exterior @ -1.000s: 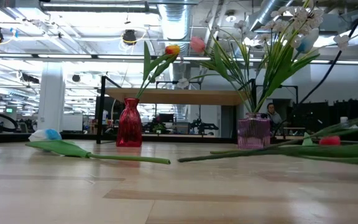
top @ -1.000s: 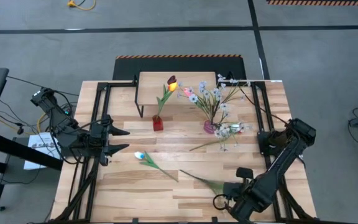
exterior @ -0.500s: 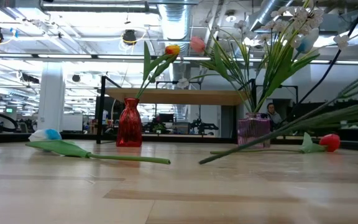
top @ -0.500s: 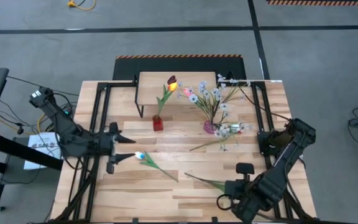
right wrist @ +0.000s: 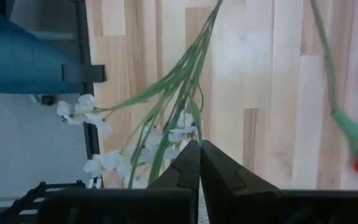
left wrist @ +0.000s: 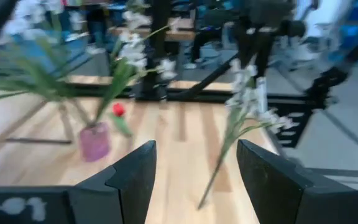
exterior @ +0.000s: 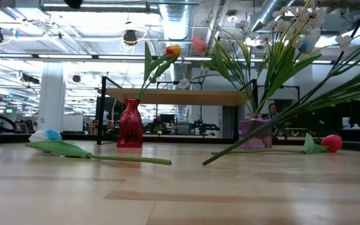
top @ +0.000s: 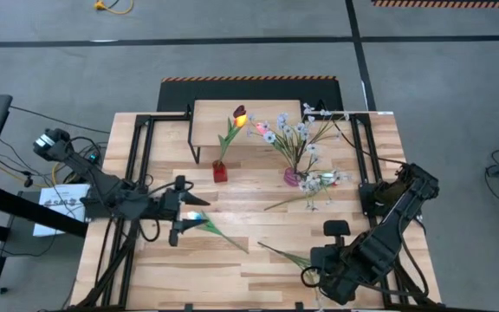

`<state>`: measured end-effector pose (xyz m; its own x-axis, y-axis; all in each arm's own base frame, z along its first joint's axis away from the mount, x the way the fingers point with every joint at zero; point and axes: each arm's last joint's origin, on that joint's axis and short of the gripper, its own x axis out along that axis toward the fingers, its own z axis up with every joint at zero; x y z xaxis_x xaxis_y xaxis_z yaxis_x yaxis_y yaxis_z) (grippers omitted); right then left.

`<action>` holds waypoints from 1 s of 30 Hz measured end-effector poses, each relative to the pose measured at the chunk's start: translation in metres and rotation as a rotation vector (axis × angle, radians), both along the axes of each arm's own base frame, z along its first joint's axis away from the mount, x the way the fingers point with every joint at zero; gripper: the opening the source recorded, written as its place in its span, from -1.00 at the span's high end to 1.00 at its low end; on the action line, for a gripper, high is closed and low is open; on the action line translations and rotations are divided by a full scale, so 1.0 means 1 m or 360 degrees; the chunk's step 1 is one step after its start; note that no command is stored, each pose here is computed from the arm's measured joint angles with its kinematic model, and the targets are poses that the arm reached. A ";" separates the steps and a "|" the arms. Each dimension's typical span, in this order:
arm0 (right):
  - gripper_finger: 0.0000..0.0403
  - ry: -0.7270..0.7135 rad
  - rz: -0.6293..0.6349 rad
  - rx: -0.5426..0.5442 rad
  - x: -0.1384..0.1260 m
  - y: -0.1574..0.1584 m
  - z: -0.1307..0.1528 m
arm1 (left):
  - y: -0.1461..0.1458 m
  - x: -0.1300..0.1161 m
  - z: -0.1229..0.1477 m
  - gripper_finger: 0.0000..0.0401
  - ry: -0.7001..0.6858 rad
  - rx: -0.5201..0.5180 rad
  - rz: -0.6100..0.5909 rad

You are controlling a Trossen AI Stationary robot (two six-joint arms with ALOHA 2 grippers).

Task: Pick and place flowers into a vace then onto a shelf
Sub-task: Put the white flowers into the red vase

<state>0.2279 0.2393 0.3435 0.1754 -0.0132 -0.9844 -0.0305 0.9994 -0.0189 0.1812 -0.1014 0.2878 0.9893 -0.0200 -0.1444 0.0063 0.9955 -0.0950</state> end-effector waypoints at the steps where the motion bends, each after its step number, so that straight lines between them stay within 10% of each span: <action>1: 1.00 -0.0006 0.0009 0.0003 0.000 0.000 0.001 | 0.001 0.004 0.000 -0.06 -0.0011 -0.0013 -0.0040; 30: 1.00 -0.0163 0.0237 0.0032 0.016 -0.022 0.038 | 0.013 0.151 -0.035 -0.06 0.0398 -0.0105 -0.0913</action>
